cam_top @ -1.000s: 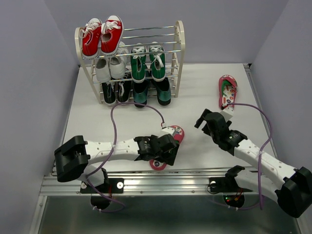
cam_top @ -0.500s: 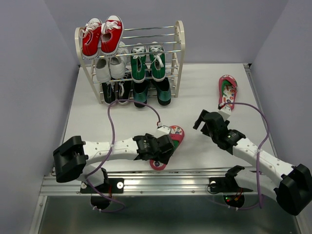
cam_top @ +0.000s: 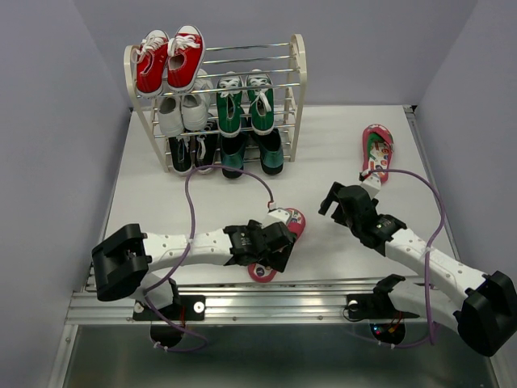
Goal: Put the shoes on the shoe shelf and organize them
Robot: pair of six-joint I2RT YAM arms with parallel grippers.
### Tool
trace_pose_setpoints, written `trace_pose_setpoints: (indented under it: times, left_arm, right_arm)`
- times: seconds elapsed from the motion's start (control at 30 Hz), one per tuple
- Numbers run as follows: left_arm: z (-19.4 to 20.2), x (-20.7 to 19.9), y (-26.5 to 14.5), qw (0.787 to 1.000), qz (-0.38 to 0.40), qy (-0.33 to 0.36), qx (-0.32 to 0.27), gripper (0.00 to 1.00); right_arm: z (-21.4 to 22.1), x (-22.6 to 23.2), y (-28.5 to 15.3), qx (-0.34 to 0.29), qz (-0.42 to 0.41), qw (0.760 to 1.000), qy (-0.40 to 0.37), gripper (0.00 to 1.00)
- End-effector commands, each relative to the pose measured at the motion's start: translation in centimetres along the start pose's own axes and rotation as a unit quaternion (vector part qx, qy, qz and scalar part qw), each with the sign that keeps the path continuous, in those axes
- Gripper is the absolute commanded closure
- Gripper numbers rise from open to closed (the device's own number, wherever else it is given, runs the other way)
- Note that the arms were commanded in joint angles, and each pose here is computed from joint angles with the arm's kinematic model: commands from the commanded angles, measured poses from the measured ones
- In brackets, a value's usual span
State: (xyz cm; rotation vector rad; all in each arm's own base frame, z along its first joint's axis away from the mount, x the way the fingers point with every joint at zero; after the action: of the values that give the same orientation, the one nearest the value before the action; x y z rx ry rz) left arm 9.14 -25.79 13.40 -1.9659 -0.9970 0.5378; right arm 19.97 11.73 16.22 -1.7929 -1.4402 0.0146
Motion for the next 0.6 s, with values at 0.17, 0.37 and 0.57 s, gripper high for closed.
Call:
trace_pose_setpoints:
  times: [0.17,0.37,0.57]
  left_arm:
    - [0.8,0.0,1.7,1.000,-0.009,0.008,0.017,0.01]
    - [1.0,0.4,1.8,0.998,-0.050,-0.001,0.036,0.01]
    - [1.0,0.1,2.0,0.999,-0.040,-0.007,0.034,0.01]
  right_arm:
    - [-0.8,0.9,-0.1,-0.016,-0.024,1.000,0.007,0.00]
    - [-0.6,0.7,0.0,-0.012,-0.022,1.000,0.004,0.00]
    - [-0.6,0.7,0.1,-0.014,-0.019,1.000,0.003,0.00]
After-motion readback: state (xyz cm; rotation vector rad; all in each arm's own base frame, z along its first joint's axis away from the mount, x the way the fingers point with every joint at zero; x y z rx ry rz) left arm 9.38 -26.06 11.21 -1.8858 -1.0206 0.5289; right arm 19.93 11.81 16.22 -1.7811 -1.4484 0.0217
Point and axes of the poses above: each gripper's point midway between its finger pads, its own y axis out along the fingers, its own x axis along the line the jaws close on, z = x × y, the point moved 9 cm from there along -y, back along the fingers, and after that the axes turned 10 degrees about y, right-handed, at the moved point
